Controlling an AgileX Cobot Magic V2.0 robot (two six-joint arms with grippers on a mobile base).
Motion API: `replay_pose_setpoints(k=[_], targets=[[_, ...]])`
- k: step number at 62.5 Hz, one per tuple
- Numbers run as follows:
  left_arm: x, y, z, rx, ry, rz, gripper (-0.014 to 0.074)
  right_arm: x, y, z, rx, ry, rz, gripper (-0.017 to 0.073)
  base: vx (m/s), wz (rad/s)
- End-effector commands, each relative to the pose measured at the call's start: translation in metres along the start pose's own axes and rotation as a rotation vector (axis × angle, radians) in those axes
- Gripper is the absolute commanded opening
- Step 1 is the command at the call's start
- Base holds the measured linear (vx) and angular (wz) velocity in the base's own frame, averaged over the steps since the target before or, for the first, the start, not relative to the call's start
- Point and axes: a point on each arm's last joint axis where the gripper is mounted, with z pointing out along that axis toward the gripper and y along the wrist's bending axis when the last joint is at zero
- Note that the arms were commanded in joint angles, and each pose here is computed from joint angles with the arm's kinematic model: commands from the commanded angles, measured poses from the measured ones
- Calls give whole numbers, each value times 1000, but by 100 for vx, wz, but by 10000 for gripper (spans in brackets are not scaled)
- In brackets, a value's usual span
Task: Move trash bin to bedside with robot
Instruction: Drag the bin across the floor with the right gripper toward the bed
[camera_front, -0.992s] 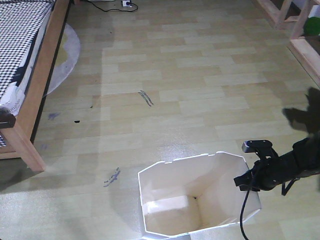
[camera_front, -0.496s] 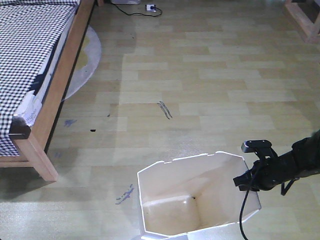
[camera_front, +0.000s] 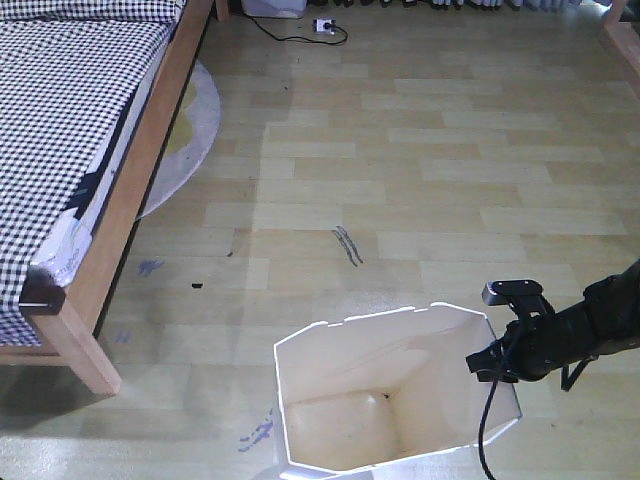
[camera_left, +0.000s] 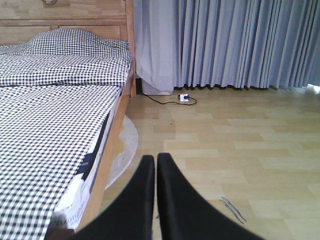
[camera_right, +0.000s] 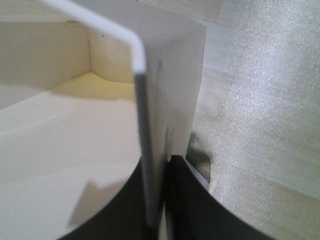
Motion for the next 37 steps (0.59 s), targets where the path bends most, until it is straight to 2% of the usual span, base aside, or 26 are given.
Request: replay_pose_setpoints(k=[1,37], targets=[[-2,0,0,5,-74,-14,-6,-17,18,-18,-161,-108,-3,-6,24,0],[-2,0,0,5,-74,-14,-6,-17,18,-18,-162,-109,-3,-6,25,-4]])
